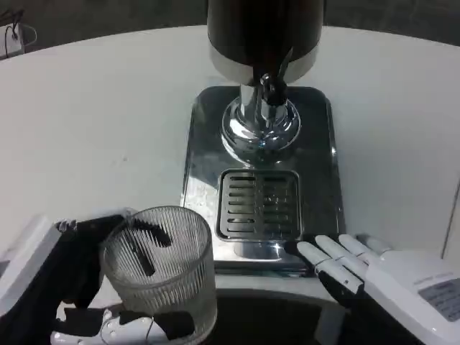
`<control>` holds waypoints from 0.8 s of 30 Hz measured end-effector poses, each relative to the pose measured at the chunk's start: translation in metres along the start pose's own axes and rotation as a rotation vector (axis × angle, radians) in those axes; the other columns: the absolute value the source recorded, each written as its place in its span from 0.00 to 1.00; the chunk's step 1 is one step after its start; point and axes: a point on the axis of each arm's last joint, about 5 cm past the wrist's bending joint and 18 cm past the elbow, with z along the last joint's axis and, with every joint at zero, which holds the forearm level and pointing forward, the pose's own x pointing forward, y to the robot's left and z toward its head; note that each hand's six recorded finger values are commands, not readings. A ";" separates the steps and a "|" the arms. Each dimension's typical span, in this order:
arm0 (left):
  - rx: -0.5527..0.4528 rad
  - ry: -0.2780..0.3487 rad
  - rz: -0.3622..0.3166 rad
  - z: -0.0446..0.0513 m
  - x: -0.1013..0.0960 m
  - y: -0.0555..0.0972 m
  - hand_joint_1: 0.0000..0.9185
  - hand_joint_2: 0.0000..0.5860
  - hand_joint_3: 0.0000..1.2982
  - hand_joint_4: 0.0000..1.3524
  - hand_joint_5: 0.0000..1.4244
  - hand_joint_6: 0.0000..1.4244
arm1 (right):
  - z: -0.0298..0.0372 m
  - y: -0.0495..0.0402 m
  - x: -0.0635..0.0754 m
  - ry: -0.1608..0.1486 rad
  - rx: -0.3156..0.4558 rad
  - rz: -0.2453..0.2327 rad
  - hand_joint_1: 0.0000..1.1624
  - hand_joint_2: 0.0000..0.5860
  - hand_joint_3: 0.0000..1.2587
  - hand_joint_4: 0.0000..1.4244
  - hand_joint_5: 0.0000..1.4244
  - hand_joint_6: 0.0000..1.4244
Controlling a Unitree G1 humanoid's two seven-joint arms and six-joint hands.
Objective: Grasp the cup under the faucet to collect the drink, then remove the cup.
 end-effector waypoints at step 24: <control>0.028 -0.025 0.015 -0.0070 0.024 -0.007 0.49 0.00 0.82 0.85 0.96 1.00 | -0.0012 -0.0031 0.001 0.008 -0.007 0.006 0.39 0.84 0.03 0.00 0.00 0.00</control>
